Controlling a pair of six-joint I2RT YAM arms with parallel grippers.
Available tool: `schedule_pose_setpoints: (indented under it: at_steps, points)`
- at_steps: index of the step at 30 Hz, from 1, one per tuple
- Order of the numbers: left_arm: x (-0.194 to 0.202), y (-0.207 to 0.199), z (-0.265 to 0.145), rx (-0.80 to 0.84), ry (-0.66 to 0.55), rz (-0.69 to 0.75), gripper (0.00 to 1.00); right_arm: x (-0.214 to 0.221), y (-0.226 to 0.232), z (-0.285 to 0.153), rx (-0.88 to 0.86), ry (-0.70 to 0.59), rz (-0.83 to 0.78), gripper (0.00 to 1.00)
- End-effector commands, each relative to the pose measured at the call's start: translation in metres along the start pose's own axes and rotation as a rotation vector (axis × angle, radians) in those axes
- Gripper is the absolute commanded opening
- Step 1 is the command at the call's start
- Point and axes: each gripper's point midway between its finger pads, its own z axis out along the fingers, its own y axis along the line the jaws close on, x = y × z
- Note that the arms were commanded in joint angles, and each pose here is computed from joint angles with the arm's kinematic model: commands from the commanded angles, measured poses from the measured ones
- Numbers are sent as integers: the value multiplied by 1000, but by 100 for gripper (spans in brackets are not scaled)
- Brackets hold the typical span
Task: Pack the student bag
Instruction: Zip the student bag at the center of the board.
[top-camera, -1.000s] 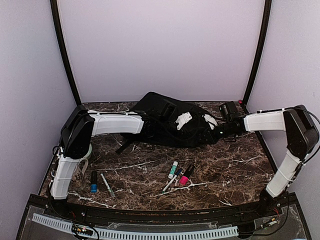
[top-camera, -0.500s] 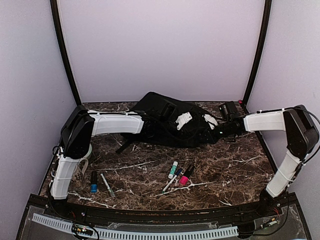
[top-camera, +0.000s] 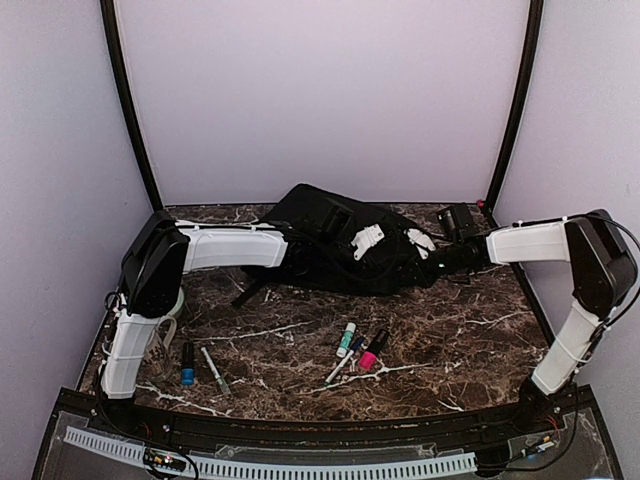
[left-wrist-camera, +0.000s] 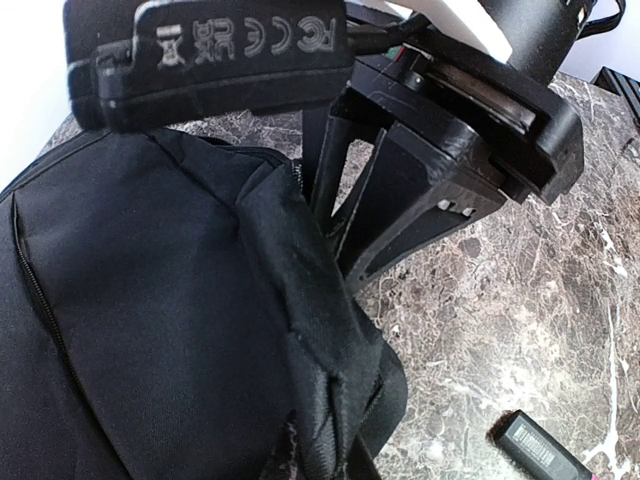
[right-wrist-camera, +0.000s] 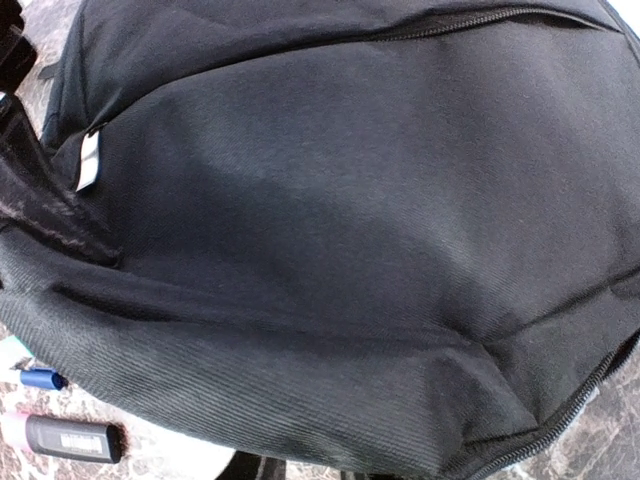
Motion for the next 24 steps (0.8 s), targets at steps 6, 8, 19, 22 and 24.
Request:
schedule_pose_setpoints:
  at_steps: [6,8,19,22,24]
  points:
    - [-43,-16,-12,65,-121,38,0,-14,12,2,-43,-47,-53,3]
    - [-43,-16,-12,63,-119,39,0,-13,12,1,-40,-43,-55,0]
    - [-32,-19,-13,65,-75,50,0,21,-3,-18,-23,88,6,0]
    - [-25,-23,-16,72,-49,62,0,38,-13,-21,5,139,9,0]
    - [-21,-31,-19,82,-33,83,0,48,-21,-22,20,163,23,0]
